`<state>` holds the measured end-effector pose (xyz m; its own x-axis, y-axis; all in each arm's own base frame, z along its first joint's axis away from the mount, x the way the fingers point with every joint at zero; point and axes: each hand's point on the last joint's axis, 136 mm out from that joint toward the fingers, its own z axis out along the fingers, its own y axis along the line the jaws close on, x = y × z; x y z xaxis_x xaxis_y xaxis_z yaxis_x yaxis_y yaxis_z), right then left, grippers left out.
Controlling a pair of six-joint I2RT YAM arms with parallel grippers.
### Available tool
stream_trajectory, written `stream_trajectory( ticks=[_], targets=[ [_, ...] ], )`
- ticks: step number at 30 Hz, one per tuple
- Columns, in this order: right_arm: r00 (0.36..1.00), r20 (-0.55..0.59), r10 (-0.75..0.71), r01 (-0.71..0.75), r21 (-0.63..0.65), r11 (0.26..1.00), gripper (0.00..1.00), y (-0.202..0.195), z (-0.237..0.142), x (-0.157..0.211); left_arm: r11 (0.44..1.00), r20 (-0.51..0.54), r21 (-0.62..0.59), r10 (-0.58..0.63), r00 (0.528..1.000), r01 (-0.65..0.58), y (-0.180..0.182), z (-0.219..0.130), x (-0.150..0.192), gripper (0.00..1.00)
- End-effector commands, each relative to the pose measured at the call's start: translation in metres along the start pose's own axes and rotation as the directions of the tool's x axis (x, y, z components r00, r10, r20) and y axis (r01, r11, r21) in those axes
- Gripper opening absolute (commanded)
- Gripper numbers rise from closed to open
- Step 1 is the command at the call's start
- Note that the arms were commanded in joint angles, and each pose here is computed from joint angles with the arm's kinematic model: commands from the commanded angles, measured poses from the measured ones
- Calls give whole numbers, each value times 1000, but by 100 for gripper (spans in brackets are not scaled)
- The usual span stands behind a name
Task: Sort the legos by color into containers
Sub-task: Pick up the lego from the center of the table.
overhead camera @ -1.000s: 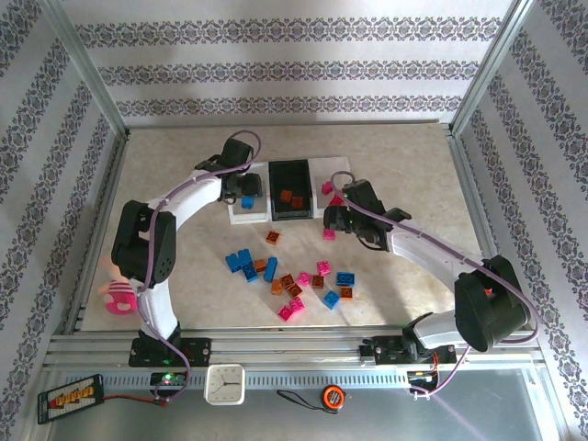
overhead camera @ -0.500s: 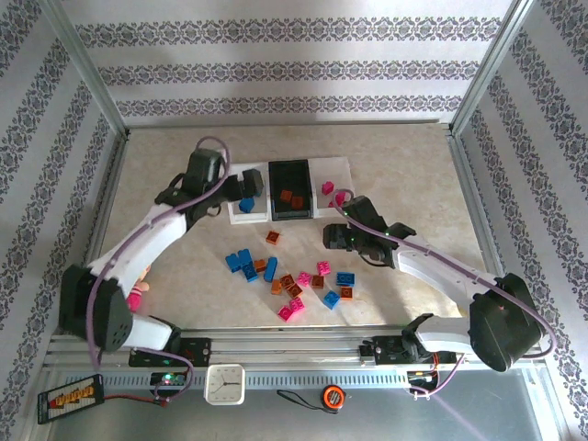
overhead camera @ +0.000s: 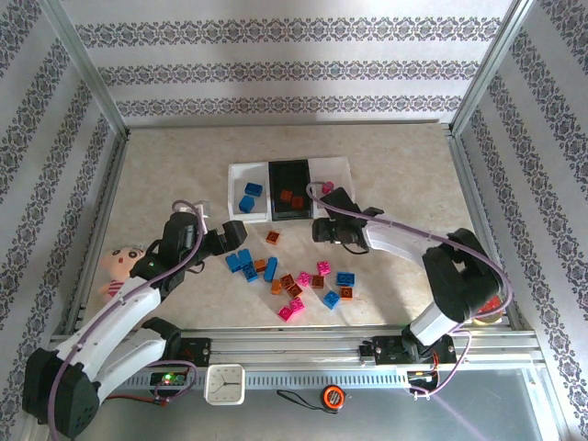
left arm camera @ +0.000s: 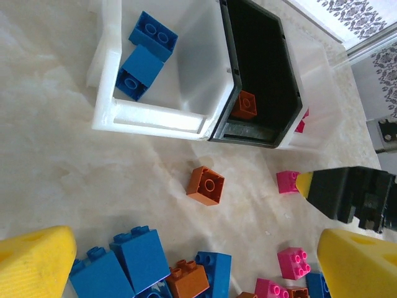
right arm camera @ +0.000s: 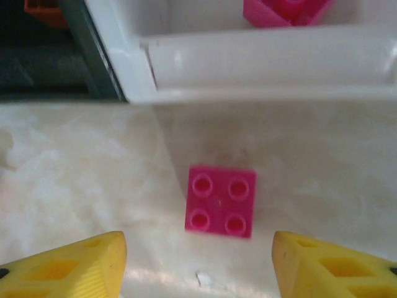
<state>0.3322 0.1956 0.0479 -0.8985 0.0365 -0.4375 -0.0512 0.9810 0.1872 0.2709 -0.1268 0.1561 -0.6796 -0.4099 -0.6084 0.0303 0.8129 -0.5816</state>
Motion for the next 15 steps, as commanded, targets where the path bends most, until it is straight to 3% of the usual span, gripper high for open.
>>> stream_trajectory(
  ticks=[1,7,15],
  targets=[
    [1000,-1,-13,13,50,999,57,-7,11,-8,998,-14,-62,-14,1000,14,17,-1,12,100],
    [999,-52,-14,19,89,996,50,-14,26,1,996,-7,-94,-11,1000,11,26,-5,17,100],
    [999,-6,-46,46,20,999,27,0,6,-8,993,-9,-118,-5,1000,4,32,-7,18,100]
  ],
)
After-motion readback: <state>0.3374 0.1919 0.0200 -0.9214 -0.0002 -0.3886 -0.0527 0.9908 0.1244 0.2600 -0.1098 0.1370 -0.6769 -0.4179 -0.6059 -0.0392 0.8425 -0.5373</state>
